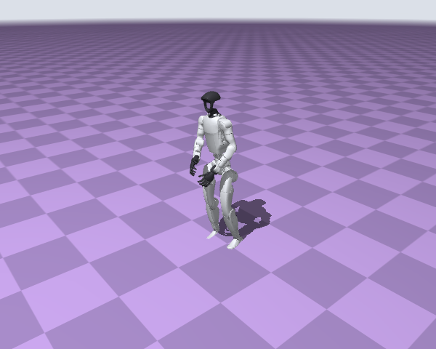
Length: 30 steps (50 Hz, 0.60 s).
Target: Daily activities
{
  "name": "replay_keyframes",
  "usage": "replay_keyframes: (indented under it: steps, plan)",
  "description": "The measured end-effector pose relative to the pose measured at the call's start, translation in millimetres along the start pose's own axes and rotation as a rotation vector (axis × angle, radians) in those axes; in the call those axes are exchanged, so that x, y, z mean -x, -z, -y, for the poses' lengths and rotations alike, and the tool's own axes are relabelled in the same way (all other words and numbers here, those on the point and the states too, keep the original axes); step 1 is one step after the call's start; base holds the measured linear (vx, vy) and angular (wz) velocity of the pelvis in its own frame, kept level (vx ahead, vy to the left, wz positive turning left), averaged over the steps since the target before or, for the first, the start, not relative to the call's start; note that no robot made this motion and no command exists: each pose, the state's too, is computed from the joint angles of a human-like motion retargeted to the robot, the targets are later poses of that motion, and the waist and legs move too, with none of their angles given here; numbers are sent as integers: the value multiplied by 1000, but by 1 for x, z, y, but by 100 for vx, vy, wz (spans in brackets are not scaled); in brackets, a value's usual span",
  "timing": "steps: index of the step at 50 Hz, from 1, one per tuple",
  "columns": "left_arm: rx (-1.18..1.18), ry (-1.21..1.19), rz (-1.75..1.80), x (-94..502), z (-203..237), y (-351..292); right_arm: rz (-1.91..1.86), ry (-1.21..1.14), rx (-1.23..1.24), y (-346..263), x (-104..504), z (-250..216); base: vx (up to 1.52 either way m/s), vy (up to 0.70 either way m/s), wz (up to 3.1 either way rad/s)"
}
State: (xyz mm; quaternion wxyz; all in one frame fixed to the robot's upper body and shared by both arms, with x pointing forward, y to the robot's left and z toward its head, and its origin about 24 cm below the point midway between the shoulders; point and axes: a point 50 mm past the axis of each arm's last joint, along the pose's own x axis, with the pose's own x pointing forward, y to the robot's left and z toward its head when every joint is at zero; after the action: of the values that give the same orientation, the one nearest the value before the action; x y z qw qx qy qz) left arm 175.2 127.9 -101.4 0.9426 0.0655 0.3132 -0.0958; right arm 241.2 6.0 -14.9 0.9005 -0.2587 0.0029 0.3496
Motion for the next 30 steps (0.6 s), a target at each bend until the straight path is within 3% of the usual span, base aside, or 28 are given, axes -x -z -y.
replay_keyframes:
  steps: [21, 25, 30]
  plan:
    - [340, -15, 73, -33, 0, -55, -117, 0, -77, 26, 8, 27, 8, -3, -61]
    - [472, -48, 134, -33, -25, -68, -107, -33, -67, 28, 13, 52, 8, -7, -43]
    - [649, -181, 360, -16, -93, -101, -105, -10, 28, 31, 30, 109, 11, -6, -65]
